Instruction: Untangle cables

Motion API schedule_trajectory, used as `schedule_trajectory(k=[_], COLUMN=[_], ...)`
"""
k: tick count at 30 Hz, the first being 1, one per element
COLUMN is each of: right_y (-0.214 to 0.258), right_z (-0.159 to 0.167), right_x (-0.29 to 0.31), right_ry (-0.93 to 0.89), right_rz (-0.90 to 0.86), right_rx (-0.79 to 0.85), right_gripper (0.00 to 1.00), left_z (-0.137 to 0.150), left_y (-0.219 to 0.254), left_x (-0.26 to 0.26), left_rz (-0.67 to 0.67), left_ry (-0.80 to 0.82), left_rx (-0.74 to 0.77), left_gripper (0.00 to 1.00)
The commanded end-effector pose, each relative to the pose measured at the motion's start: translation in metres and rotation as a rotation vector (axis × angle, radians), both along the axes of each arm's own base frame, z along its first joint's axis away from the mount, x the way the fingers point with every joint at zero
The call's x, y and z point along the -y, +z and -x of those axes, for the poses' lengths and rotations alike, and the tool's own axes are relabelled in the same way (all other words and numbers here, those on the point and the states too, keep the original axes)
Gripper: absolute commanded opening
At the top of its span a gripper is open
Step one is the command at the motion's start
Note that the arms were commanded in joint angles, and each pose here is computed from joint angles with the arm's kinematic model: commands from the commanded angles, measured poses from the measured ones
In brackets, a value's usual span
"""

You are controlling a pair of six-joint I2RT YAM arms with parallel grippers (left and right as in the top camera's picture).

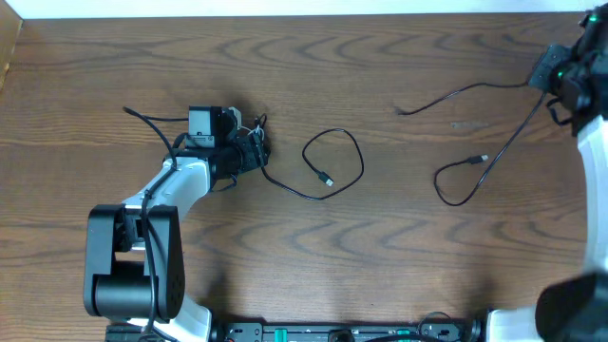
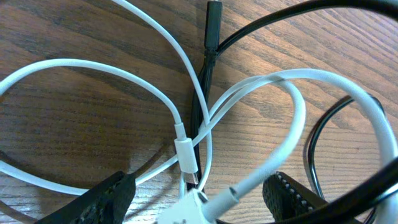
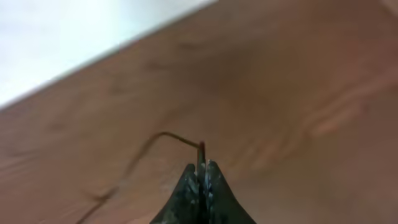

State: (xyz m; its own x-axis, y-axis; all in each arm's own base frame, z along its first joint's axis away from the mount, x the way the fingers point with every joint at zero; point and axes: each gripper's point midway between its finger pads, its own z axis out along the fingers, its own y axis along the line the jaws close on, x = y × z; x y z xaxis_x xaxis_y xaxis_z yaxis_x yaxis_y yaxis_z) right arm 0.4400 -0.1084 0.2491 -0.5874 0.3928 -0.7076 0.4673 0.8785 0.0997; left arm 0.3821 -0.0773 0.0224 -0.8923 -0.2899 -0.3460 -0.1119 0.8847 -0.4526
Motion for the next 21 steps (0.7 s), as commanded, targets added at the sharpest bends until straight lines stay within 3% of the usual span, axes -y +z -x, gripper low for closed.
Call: schedule_trajectory(k=[1,5,13,14,15,17,21], right_y=[-0.014,-0.036,-0.085,-0.089,-0.092,-0.096,-0.100], right_z=[0.009,0.024,0.062,0.064,0.066,0.067,0.066], right_x=[0.054,0.101,0.146,0.150,0.153,0.156,0.155], right_ry=[-0.211,-0.362,-0.636,-0.642,-0.646,-0.648,-0.626], right_rz=[0.191,0.279,0.129,0.122,0.111,0.088,0.034], right_rx=[-0.086,-0.178,-0.252,-0.262,-0.266,-0.267,-0.262], right_gripper=[0.01,0.01,0.01,0.05,0.20,0.59,0.95], left_z=[0.002,0.002,0.001,0.001,0.001,0.001,0.001], left_y=[0.002,0.002,0.001,0.001,0.001,0.001,0.001], left_x=[-0.001,-0.001,-0.004,-0.004,-0.004,-0.004,-0.004], left_rz=[-0.002,-0.002,-0.015,-0.016,-0.017,-0.018,-0.018], left_ry=[-0.002,-0.002,0.006,0.007,0.007,0.008,0.008], left_rx=[0.004,0.004,0.005,0.005,0.005,0.005,0.005], left_gripper=[0.72,0.72,0.72,0.72,0.72,0.72,0.72])
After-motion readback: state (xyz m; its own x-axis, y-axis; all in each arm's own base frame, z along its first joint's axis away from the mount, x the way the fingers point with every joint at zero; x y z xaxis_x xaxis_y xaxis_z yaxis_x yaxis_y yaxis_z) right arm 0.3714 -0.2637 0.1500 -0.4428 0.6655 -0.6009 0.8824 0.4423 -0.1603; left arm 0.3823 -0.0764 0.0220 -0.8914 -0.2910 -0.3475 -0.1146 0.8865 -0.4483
